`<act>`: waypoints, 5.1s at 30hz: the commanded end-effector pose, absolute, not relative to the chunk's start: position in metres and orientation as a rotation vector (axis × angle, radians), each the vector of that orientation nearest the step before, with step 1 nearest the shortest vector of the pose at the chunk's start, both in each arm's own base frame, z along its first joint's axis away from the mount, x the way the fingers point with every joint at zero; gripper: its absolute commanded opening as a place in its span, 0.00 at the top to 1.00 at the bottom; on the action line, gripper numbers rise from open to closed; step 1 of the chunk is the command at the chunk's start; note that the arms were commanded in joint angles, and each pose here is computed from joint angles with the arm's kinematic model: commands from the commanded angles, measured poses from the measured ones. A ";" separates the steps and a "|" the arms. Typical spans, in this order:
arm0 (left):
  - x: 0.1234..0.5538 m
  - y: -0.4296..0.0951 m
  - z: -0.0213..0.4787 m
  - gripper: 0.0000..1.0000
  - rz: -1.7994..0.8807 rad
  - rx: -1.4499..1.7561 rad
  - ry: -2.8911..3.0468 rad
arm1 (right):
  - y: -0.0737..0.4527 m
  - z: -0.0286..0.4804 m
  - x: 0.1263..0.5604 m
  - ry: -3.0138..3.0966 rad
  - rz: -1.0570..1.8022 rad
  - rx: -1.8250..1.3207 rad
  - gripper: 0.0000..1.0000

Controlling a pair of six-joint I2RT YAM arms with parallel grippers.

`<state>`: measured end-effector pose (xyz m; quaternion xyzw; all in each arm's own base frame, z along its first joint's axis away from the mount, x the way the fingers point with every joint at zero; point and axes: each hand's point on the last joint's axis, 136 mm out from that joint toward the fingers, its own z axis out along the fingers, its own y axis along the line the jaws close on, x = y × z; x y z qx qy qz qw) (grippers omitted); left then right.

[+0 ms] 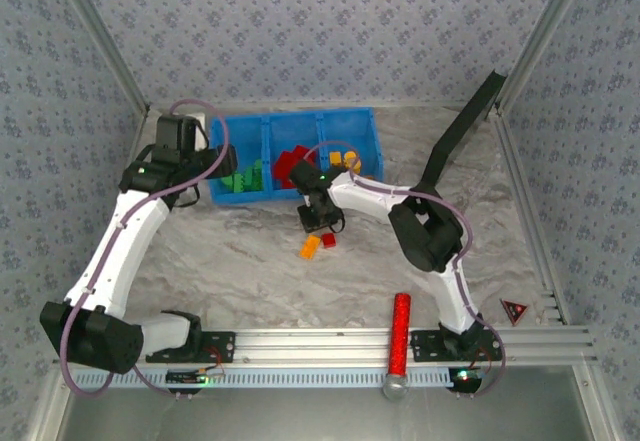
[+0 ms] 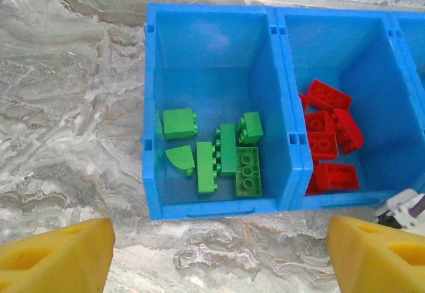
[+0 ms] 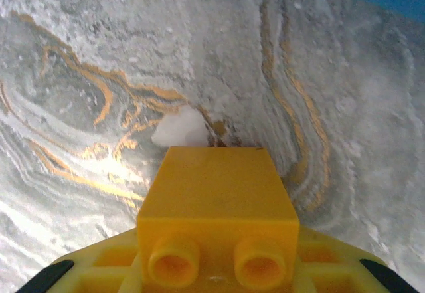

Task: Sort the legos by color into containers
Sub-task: Pick up the lego from the center of the table, then place the lego in the container, then pick up the lego from the center of the table, then place the lego in the container.

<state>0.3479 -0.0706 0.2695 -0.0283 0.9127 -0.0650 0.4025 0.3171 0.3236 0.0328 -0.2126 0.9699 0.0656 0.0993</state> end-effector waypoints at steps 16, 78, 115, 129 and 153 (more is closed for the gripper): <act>0.278 -0.227 0.189 0.16 -0.429 0.301 2.502 | 0.237 0.183 0.394 2.555 0.177 -0.502 0.73; 0.275 -0.339 0.013 0.32 -0.145 1.591 2.265 | 0.215 0.168 0.473 2.503 0.144 -0.519 0.49; 0.426 -0.253 0.196 0.80 -0.009 0.661 2.345 | 0.184 0.104 0.275 2.774 0.368 -0.271 0.46; 0.517 -0.243 0.144 0.80 -0.117 0.361 2.523 | 0.252 0.096 0.223 2.827 0.504 -0.424 0.39; 0.517 -0.242 0.113 0.40 -0.230 0.301 2.600 | 0.298 0.096 0.240 2.828 0.453 -0.316 0.29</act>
